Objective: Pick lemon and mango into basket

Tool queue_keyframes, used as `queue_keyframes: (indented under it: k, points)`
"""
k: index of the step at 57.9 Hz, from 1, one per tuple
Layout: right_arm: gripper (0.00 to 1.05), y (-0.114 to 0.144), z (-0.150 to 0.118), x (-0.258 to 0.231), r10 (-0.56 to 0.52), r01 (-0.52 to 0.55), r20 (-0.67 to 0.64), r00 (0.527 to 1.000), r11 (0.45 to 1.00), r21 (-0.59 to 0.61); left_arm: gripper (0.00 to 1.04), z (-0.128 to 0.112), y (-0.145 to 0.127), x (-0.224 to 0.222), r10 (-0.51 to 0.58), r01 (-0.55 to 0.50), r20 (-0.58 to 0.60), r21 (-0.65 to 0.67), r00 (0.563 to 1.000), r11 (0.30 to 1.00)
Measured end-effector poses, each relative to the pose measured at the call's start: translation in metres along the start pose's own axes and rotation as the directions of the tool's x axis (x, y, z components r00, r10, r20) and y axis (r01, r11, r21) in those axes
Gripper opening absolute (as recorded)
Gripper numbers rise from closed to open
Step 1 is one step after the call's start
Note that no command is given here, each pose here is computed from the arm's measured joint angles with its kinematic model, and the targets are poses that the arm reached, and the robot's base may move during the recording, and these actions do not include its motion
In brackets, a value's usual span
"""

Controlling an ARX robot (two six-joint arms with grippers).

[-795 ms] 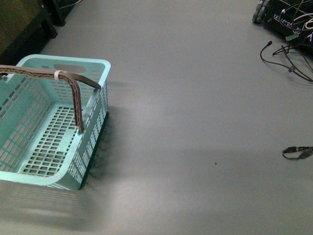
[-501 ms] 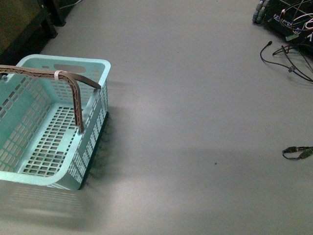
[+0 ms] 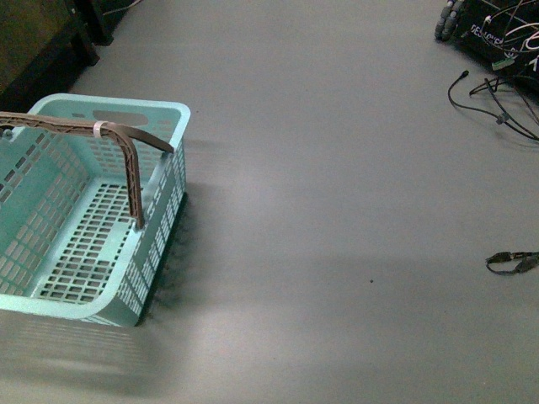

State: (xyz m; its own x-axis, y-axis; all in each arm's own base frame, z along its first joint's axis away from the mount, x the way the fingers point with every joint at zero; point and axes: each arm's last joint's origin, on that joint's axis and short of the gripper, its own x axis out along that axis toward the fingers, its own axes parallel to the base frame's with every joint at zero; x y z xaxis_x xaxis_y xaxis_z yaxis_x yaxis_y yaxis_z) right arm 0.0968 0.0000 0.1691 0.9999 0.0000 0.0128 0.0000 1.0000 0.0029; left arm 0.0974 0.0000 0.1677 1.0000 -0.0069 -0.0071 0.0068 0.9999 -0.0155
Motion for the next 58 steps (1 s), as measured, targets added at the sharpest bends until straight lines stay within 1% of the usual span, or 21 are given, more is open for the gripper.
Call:
queue_keyframes:
  k: [1,3,4,6,9,13,20,24,26,30,31,32,33,34,36,41,42,43,47,49,58]
  points:
    - [0.96,0.0,0.0,0.0,0.0,0.0,0.0,1.0,1.0,0.0,0.98,0.0,0.0,0.0,-0.017,0.016,-0.048,-0.02,0.999,1.0]
    - [0.96,0.0,0.0,0.0,0.0,0.0,0.0,1.0,1.0,0.0,0.98,-0.001,0.0,0.0,-0.048,0.031,-0.186,-0.09,0.981,0.995]
    - [0.96,0.0,0.0,0.0,0.0,0.0,0.0,1.0,1.0,0.0,0.98,-0.001,0.0,0.0,-0.052,0.028,-0.221,-0.107,0.974,0.994]
    - [0.96,0.0,0.0,0.0,0.001,-0.001,0.0,1.0,1.0,0.0,0.98,-0.004,0.001,0.001,-0.067,0.012,-0.329,-0.165,0.942,0.986]
    - [0.96,0.0,0.0,0.0,-0.001,0.001,0.0,1.0,1.0,0.0,0.98,-0.008,0.003,0.004,-0.07,-0.03,-0.393,-0.242,0.917,0.97]
    - [0.96,0.0,0.0,0.0,0.0,0.0,0.0,1.0,1.0,0.0,0.98,-0.007,0.008,0.007,-0.069,-0.066,-0.407,-0.308,0.911,0.949]
    - [0.96,0.0,0.0,0.0,0.0,0.0,0.0,1.0,1.0,0.0,0.98,0.001,0.02,0.019,-0.045,-0.131,-0.389,-0.412,0.92,0.902]
    - [0.96,0.0,0.0,0.0,0.0,0.0,0.0,1.0,1.0,0.0,0.98,0.005,0.031,0.033,-0.003,-0.19,-0.383,-0.465,0.924,0.865]
    - [0.96,0.0,0.0,0.0,0.0,0.0,0.0,1.0,1.0,0.0,0.98,0.007,0.038,0.044,0.018,-0.229,-0.384,-0.51,0.923,0.829]
    - [0.96,0.0,0.0,0.0,0.0,0.0,0.0,1.0,1.0,0.0,0.98,0.008,0.05,0.068,0.038,-0.28,-0.388,-0.591,0.921,0.757]
    - [0.96,0.0,0.0,0.0,0.0,0.0,0.0,1.0,1.0,0.0,0.98,0.007,0.051,0.07,0.039,-0.283,-0.388,-0.597,0.921,0.751]
    - [0.96,0.0,0.0,0.0,0.0,0.0,0.0,1.0,1.0,0.0,0.98,0.007,0.054,0.076,0.044,-0.298,-0.39,-0.619,0.92,0.727]
    - [0.96,0.0,0.0,0.0,0.0,0.0,0.0,1.0,1.0,0.0,0.98,0.005,0.056,0.082,0.049,-0.315,-0.395,-0.646,0.917,0.695]
    - [0.96,0.0,0.0,0.0,0.0,0.0,0.0,1.0,1.0,0.0,0.98,0.004,0.057,0.086,0.052,-0.323,-0.397,-0.655,0.916,0.683]
    - [0.96,0.0,0.0,0.0,0.0,0.0,0.0,1.0,1.0,0.0,0.98,-0.002,0.063,0.1,0.068,-0.361,-0.412,-0.694,0.909,0.623]
    - [0.96,0.0,0.0,0.0,0.0,0.0,0.0,1.0,1.0,0.0,0.98,-0.015,0.068,0.122,0.095,-0.421,-0.444,-0.731,0.891,0.536]
    - [0.96,0.0,0.0,0.0,0.0,0.0,0.0,1.0,1.0,0.0,0.98,-0.02,0.069,0.127,0.098,-0.436,-0.454,-0.742,0.886,0.51]
    - [0.96,0.0,0.0,0.0,0.0,0.0,0.0,1.0,1.0,0.0,0.98,-0.022,0.069,0.13,0.1,-0.443,-0.459,-0.745,0.883,0.499]
    - [0.96,0.0,0.0,0.0,0.0,0.0,0.0,1.0,1.0,0.0,0.98,-0.041,0.066,0.152,0.103,-0.495,-0.503,-0.758,0.858,0.425]
    - [0.96,0.0,0.0,0.0,0.0,0.0,0.0,1.0,1.0,0.0,0.98,-0.049,0.063,0.16,0.095,-0.51,-0.518,-0.764,0.85,0.396]
    - [0.96,0.0,0.0,0.0,0.0,0.0,0.0,1.0,1.0,0.0,0.98,-0.067,0.049,0.192,0.072,-0.536,-0.545,-0.777,0.835,0.329]
